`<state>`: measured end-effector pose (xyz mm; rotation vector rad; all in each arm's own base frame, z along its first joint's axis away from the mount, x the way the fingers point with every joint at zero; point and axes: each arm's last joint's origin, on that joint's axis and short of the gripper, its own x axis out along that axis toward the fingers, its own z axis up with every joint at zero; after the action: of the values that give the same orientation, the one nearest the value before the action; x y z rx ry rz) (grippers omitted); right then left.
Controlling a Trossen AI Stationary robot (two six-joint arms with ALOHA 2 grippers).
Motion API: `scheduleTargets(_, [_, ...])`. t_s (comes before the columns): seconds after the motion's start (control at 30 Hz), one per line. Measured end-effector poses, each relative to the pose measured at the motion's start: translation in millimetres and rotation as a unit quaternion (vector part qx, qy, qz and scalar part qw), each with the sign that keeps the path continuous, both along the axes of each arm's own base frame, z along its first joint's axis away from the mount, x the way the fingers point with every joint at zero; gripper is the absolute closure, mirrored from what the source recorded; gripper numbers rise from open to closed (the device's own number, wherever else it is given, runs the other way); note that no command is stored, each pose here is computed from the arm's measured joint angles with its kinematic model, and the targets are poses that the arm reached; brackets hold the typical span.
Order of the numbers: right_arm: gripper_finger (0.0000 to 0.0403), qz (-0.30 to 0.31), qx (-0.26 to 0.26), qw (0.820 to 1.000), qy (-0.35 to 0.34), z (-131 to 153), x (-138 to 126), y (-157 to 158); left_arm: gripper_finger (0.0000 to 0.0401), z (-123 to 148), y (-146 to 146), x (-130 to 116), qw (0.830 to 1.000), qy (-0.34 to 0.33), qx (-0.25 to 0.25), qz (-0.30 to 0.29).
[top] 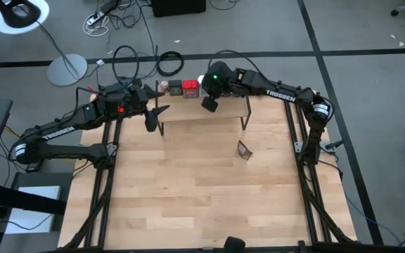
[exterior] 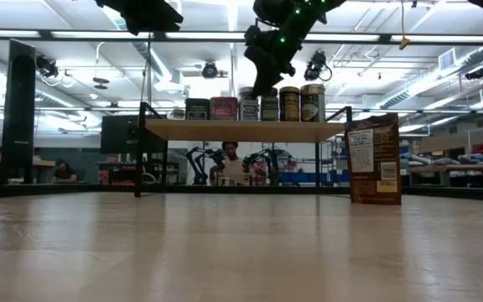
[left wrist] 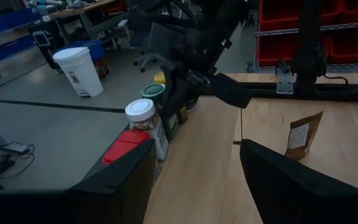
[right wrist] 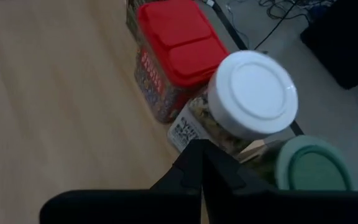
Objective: Shelf spices
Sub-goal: Put the brown seasoning bottle on the shelf
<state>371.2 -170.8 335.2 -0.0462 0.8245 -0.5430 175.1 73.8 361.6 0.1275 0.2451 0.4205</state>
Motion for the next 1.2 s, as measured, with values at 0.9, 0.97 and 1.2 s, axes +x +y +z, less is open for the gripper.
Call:
scheduleTargets(0.9, [0.0403,-0.087,0.076,0.972,0.202,44,-97,133,0.0162,-3,0,-1,1.0,0.017,-0.005,-0.001])
scheduleTargets(0.97, [0.0403,-0.089,0.078,0.973,0.197,45,-98,142,0.0162,-3,0,-1,1.0,0.015,-0.008,0.0])
scheduleTargets(1.2, [0.0403,-0.123,0.123,0.974,0.147,45,-95,171,0.0162,-5,-1,-1,1.0,0.02,-0.02,0.002])
